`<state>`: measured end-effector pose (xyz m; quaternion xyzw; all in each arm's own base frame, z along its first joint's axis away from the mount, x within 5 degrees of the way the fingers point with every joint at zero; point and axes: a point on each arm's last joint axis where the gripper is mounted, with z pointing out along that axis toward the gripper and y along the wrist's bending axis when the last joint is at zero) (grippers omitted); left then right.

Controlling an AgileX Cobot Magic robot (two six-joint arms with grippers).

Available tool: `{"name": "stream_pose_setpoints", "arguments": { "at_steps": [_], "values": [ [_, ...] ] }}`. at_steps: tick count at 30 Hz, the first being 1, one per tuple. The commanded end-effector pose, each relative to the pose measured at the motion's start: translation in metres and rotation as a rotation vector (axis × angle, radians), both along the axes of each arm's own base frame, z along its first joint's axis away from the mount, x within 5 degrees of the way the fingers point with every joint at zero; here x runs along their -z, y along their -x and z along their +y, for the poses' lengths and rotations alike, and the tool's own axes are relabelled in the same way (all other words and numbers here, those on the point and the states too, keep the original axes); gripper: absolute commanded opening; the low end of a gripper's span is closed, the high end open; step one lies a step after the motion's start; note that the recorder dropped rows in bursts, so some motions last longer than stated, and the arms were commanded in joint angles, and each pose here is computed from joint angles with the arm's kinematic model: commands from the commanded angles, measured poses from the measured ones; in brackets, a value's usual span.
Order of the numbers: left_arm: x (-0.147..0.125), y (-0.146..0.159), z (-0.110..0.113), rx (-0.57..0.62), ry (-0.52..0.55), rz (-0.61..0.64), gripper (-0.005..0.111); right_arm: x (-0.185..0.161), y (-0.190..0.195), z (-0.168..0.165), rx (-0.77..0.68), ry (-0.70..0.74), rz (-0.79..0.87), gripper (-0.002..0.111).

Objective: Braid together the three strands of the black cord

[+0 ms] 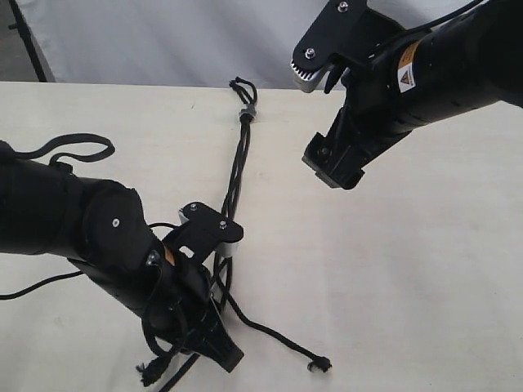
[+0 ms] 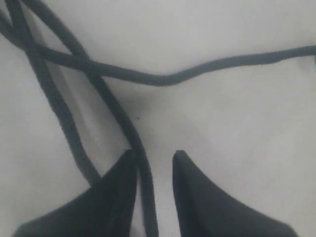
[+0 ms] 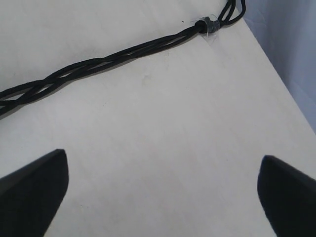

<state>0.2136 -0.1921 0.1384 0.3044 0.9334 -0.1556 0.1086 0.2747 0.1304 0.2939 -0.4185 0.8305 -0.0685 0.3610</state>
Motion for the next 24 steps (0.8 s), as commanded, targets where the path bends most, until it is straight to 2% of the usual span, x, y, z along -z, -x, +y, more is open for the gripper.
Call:
{"name": "stream_pose_setpoints", "arguments": {
  "at_steps": [1, 6, 7, 10, 16, 24],
  "values": [
    [0.016, 0.001, 0.0, -0.001, -0.037, 0.039, 0.026, 0.0, -0.001, -0.002, -0.002, 0.005, -0.011, 0.096],
    [0.031, 0.006, -0.005, -0.003, -0.068, 0.085, 0.024, 0.0, -0.001, -0.001, -0.003, 0.003, -0.014, 0.096],
    [0.032, 0.008, -0.007, 0.007, -0.073, 0.089, 0.021, 0.0, -0.001, -0.001, -0.004, 0.002, -0.016, 0.096],
    [0.033, 0.014, -0.013, 0.035, -0.073, 0.084, 0.0, 0.0, -0.001, -0.001, -0.004, 0.002, -0.016, 0.096],
    [0.023, 0.017, -0.02, 0.08, -0.075, 0.16, 0.0, 0.0, -0.001, -0.001, -0.001, -0.001, -0.017, 0.096],
    [-0.007, 0.007, -0.037, 0.189, -0.073, 0.225, 0.0, 0.001, -0.002, -0.001, -0.002, 0.0, -0.014, 0.096]
  ]
}}
